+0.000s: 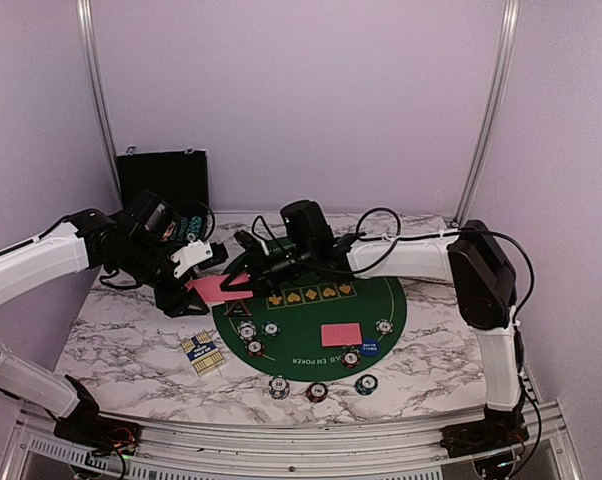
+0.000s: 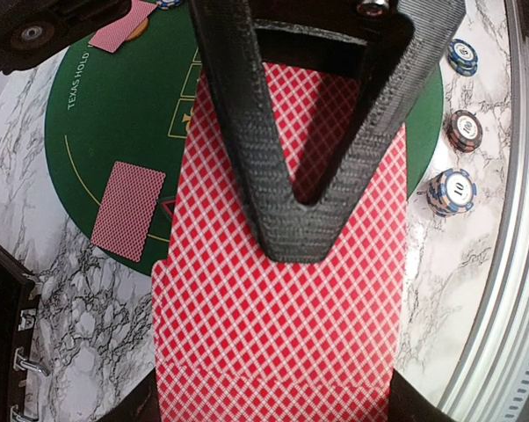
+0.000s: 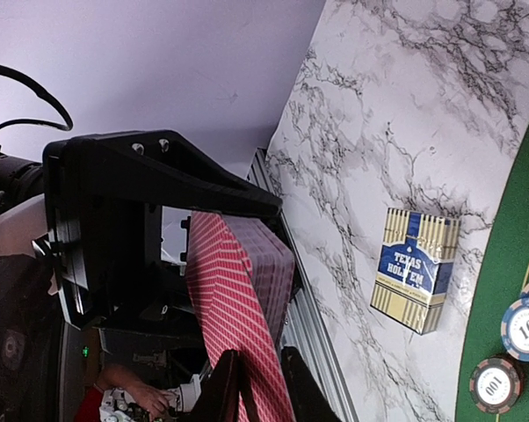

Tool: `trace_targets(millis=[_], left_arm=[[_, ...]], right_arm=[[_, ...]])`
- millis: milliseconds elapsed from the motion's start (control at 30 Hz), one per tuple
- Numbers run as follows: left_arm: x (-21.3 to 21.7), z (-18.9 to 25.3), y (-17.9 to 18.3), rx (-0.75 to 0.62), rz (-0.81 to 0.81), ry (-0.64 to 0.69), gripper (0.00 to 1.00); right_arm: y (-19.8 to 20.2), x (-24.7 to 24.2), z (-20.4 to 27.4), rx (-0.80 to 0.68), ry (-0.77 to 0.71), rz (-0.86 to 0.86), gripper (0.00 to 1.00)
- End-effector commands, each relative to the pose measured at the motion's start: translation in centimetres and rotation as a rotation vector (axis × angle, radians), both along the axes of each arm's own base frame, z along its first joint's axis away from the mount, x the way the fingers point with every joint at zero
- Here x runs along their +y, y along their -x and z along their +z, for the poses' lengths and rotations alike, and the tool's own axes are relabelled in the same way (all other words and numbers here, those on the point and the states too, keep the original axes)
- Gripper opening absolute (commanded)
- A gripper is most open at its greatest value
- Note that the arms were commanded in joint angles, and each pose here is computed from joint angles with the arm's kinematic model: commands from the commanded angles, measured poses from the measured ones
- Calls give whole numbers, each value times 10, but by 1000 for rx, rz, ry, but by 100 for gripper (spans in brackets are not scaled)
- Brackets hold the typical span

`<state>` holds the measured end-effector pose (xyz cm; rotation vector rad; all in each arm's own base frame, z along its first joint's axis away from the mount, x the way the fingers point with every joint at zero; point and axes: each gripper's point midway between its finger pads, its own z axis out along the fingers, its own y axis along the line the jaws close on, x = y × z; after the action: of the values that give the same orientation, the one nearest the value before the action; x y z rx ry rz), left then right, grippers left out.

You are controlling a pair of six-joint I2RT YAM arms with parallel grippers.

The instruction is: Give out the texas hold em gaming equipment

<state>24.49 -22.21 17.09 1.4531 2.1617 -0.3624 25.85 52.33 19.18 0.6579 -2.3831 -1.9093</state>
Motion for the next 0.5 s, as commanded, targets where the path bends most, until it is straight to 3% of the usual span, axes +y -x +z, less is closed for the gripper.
trace_targets(millis=[0, 300, 467], left_arm=[[-3, 16, -6, -46, -5, 35, 0], [-2, 15, -5, -48, -5, 33, 0], [-1, 14, -5, -49, -5, 29, 0]], right_arm=[[-5, -14, 9, -15, 16, -13, 16], [-14, -33, -2, 1, 62, -24, 14], [-21, -39, -1, -7, 67, -36, 7]])
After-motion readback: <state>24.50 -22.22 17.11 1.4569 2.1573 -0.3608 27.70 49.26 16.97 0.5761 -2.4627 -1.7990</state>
